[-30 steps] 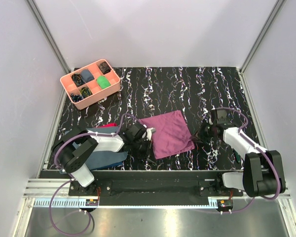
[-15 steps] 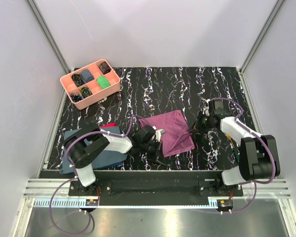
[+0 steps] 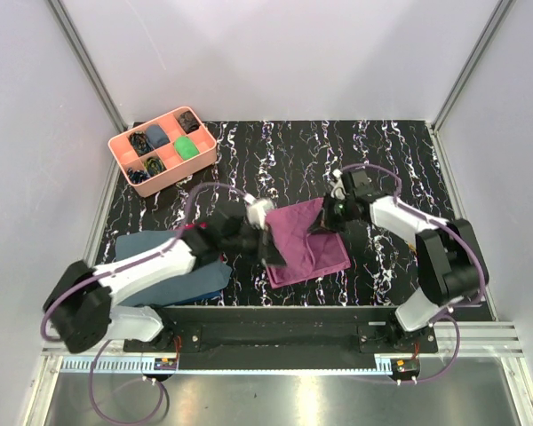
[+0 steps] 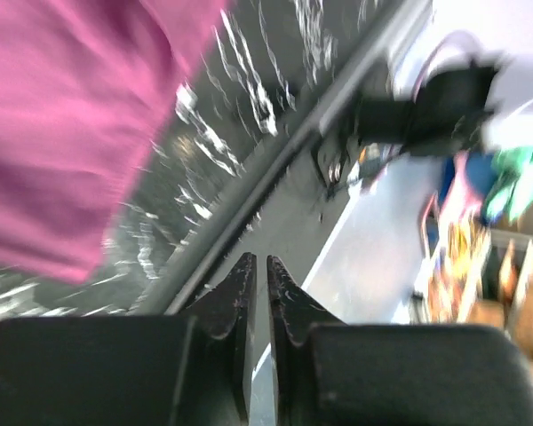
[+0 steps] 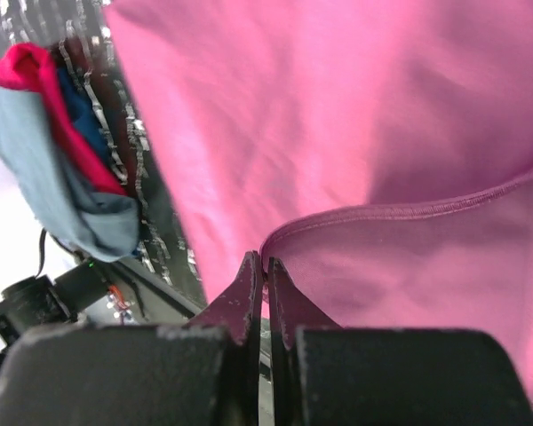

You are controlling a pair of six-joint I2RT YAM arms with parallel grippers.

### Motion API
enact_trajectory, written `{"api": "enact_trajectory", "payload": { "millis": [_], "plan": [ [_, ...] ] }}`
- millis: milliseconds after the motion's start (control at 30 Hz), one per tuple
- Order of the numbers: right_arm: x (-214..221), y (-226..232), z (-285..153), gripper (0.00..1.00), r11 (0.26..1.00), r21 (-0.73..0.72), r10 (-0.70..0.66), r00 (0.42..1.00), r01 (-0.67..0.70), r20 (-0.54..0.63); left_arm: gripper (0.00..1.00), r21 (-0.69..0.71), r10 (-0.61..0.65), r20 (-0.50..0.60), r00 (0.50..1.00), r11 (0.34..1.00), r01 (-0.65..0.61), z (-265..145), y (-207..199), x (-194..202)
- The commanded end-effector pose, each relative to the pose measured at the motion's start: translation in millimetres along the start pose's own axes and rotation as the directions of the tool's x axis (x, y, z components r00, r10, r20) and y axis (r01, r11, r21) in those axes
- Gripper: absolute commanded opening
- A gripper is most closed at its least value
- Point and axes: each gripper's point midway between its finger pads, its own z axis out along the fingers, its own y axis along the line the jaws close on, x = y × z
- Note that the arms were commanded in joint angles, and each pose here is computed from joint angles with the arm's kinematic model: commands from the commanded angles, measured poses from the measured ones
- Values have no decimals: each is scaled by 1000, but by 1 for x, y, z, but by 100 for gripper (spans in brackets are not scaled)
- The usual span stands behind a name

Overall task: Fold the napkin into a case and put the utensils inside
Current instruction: Fold the top corner of the square-folded napkin at the center of the board.

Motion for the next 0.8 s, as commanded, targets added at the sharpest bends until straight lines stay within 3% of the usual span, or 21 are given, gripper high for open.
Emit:
{"api": "enact_trajectory", "payload": {
  "millis": [0, 133, 233, 767],
  "plan": [
    [-27, 40, 22, 0, 995, -94, -31, 999, 33, 19, 16, -163, -30, 195, 980, 985, 63, -51, 33, -43],
    [-45, 69, 48, 0, 986, -158, -52, 999, 50, -8, 18, -224, -49, 318, 947, 967, 125, -87, 58, -71],
    [-52, 86, 69, 0, 982, -179, -64, 997, 58, -31, 18, -242, -47, 342, 939, 961, 136, -101, 68, -78],
    [-51, 110, 130, 0, 975, -215, -86, 989, 59, -118, 18, -255, -74, 337, 938, 952, 167, -106, 90, -71]
  ]
}}
